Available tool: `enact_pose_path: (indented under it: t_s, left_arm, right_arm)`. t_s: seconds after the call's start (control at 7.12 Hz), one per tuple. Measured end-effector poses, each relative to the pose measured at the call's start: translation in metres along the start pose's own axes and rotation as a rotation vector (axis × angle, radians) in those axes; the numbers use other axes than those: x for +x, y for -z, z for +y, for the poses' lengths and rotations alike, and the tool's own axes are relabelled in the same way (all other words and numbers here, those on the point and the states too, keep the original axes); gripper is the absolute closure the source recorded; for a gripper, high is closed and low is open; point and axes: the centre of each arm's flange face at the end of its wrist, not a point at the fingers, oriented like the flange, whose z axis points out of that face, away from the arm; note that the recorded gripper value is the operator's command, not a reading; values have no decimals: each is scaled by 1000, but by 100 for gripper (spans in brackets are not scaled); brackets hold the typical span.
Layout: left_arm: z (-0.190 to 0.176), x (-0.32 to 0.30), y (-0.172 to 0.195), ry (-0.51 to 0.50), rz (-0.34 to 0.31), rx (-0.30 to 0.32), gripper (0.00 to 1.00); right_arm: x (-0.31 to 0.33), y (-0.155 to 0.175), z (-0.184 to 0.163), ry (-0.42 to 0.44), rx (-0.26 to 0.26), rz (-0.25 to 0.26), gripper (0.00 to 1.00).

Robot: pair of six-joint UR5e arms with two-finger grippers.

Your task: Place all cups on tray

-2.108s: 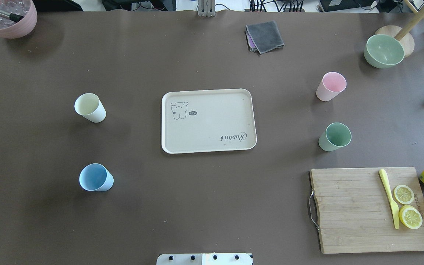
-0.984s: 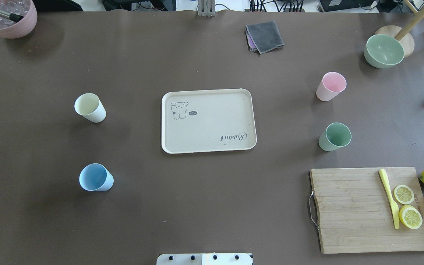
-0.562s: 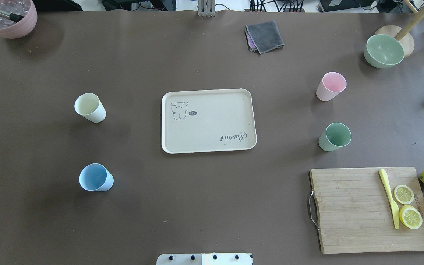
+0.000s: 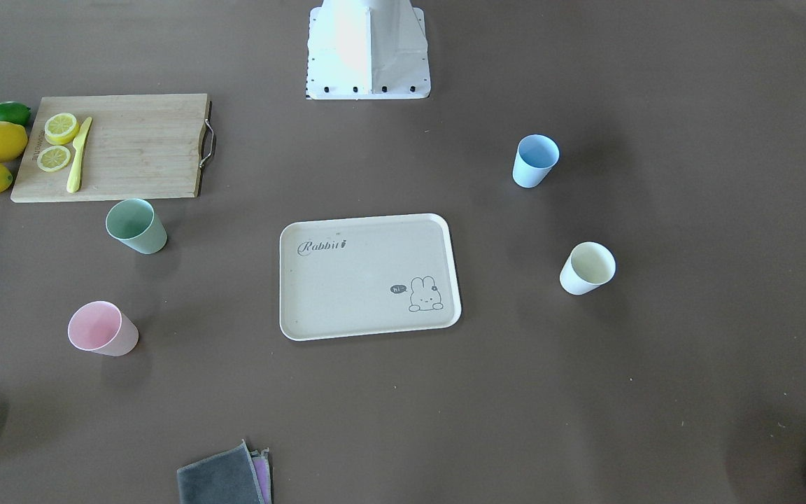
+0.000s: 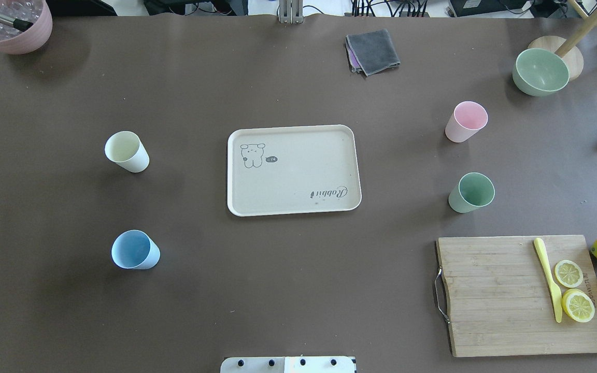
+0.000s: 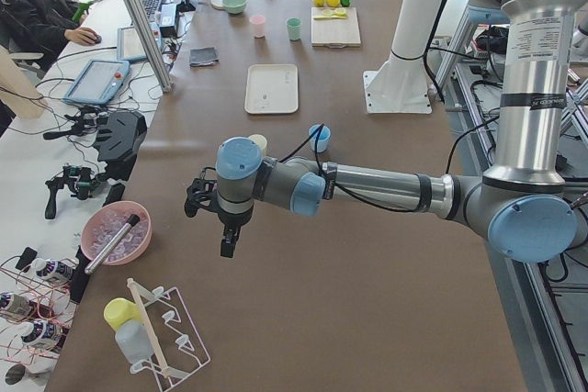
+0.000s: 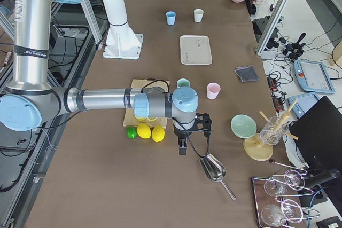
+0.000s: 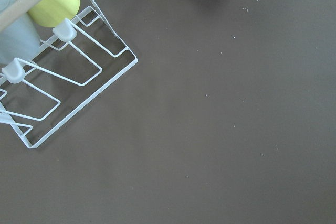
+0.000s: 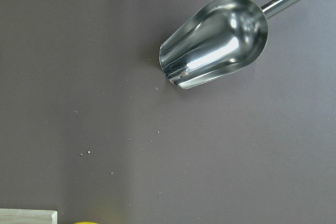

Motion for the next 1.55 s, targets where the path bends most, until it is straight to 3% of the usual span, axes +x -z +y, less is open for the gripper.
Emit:
enact_pose_path:
  t_s: [1.55]
  left_arm:
    - [-2, 4, 3, -10, 4, 10, 2]
  right_arm:
    - [0, -1, 1, 0, -1, -5, 0]
